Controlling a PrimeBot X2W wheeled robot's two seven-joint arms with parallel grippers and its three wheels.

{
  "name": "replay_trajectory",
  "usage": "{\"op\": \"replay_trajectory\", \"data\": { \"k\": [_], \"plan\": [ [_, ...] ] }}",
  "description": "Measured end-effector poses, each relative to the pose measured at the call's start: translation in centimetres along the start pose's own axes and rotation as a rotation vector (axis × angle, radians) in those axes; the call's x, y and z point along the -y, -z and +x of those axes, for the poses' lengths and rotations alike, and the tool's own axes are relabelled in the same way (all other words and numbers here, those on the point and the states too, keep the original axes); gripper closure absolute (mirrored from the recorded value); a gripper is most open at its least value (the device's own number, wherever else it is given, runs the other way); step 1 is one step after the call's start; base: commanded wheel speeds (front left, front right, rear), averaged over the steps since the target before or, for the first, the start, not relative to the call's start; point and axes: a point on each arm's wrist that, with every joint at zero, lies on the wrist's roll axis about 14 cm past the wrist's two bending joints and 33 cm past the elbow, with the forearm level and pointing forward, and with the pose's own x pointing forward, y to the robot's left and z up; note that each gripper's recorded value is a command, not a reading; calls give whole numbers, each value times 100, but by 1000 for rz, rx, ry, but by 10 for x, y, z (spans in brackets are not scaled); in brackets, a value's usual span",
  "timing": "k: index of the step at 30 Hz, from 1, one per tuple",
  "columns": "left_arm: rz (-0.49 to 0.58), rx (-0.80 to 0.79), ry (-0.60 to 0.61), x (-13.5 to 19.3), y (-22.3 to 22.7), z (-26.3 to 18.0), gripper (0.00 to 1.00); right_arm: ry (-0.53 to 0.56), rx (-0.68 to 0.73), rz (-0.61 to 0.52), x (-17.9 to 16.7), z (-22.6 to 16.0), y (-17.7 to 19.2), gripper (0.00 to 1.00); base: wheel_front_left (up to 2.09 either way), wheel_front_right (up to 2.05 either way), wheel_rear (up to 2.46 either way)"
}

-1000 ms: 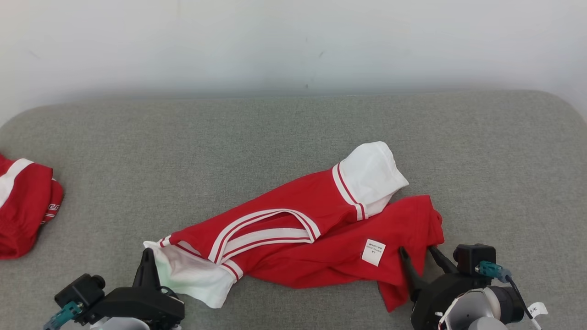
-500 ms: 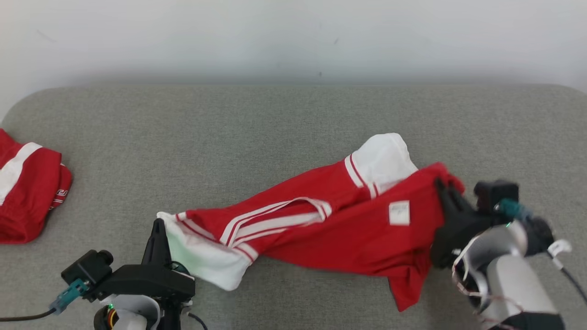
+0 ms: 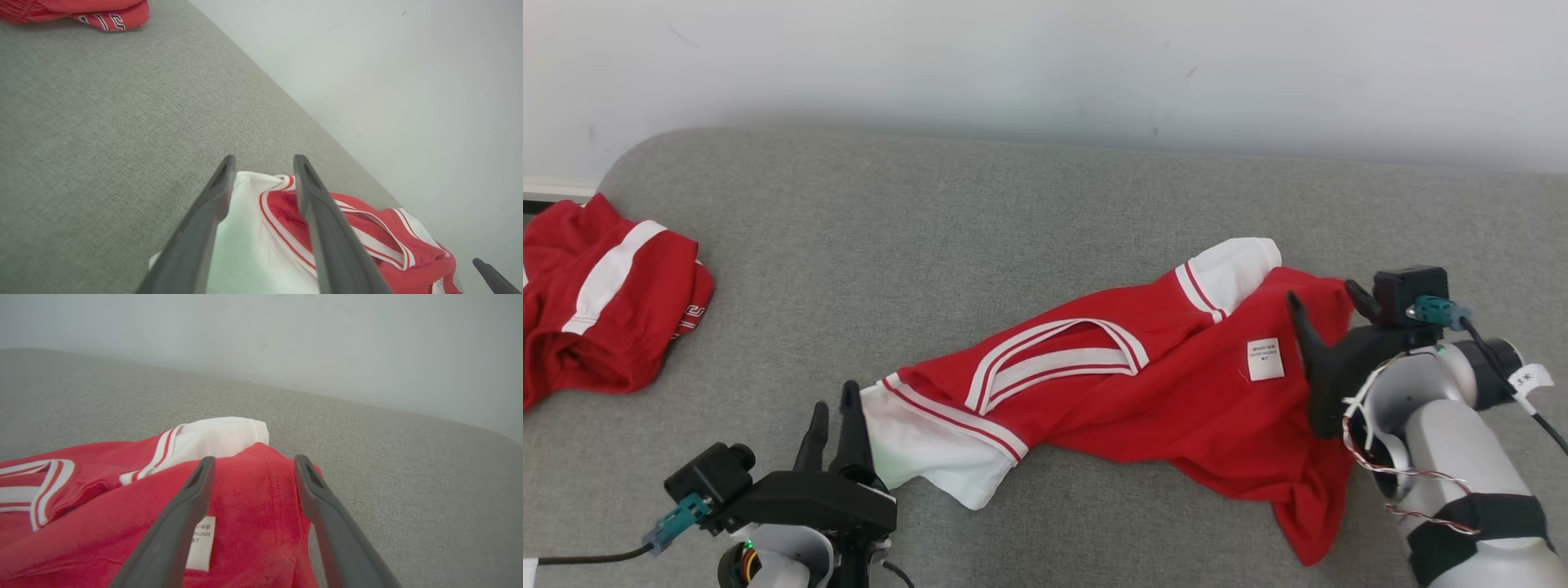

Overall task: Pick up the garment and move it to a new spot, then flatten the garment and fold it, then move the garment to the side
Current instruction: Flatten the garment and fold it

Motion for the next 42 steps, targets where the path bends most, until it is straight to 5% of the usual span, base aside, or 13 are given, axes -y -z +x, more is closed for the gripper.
{"op": "replay_trajectory", "data": {
  "k": [10, 13, 35, 37, 38, 42],
  "plan": [
    [140, -27, -112, -46, -3, -16, 0, 134, 29, 69, 49, -27, 12, 0, 0, 0, 0],
    [150, -53, -67, -44, 3, -23, 0, 166, 68, 101, 54, -41, 12, 0, 0, 0, 0],
    [573, -286, 88, -57, 49, -28, 0, 159, 45, 165, 28, -84, 39, 0, 0, 0, 0],
    [583, -288, 95, -56, 49, -26, 29, 157, 43, 165, 28, -84, 39, 0, 0, 0, 0],
    [587, -288, 99, -56, 49, -25, 32, 157, 41, 165, 28, -83, 40, 0, 0, 0, 0],
    [606, -287, 96, -57, 46, -21, 18, 151, 36, 165, 26, -82, 41, 0, 0, 0, 0]
  ]
}}
